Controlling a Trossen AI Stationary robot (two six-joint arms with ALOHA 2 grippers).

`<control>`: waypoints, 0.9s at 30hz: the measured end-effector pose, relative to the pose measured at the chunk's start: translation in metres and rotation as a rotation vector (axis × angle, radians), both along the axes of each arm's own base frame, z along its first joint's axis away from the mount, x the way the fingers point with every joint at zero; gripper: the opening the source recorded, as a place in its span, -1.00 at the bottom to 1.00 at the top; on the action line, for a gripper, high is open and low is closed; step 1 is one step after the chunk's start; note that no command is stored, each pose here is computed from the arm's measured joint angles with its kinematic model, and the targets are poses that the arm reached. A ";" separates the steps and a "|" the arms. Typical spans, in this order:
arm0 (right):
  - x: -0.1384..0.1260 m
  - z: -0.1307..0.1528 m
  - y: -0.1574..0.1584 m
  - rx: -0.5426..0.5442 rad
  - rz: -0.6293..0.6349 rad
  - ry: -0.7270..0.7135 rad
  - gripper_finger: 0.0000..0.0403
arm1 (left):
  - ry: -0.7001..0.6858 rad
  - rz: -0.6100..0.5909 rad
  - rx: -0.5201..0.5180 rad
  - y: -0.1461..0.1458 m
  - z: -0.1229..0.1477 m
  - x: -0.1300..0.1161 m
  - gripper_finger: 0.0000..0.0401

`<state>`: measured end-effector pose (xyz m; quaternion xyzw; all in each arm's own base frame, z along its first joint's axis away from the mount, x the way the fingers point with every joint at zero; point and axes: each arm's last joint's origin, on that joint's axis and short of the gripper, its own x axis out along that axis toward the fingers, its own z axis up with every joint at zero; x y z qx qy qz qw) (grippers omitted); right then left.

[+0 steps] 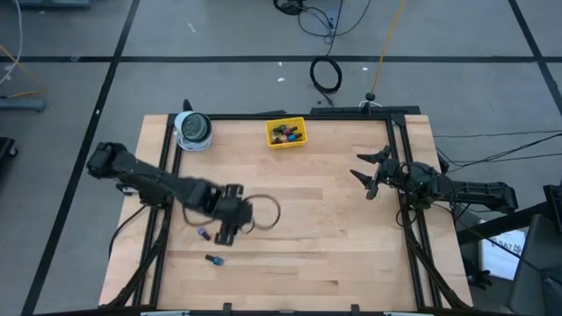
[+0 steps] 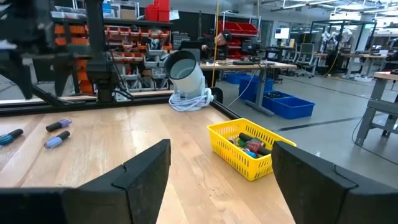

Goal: Pick & Place Nail Polish
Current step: Put the light purple nail polish bottle into the yellow bin

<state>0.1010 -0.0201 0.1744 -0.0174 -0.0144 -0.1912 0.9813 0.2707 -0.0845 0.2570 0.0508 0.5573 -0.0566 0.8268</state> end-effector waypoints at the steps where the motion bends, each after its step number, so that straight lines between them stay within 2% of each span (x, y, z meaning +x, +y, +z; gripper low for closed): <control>1: 0.000 0.000 0.000 0.000 0.000 0.000 0.33 | 0.009 0.002 0.009 -0.005 -0.006 -0.003 0.11; 6: 0.000 0.000 0.000 0.015 0.002 -0.006 0.33 | 0.103 0.122 0.017 -0.018 -0.037 -0.024 0.11; 14: 0.000 0.000 0.000 0.024 0.001 -0.010 0.33 | 0.234 0.281 0.071 -0.010 -0.084 -0.053 0.11; 22: 0.000 0.000 0.000 0.024 0.002 -0.010 0.33 | 0.207 0.256 0.022 -0.008 -0.107 -0.058 0.11; 27: 0.000 0.000 0.000 0.024 0.001 -0.010 0.33 | 0.168 0.161 0.003 -0.010 -0.109 -0.055 0.11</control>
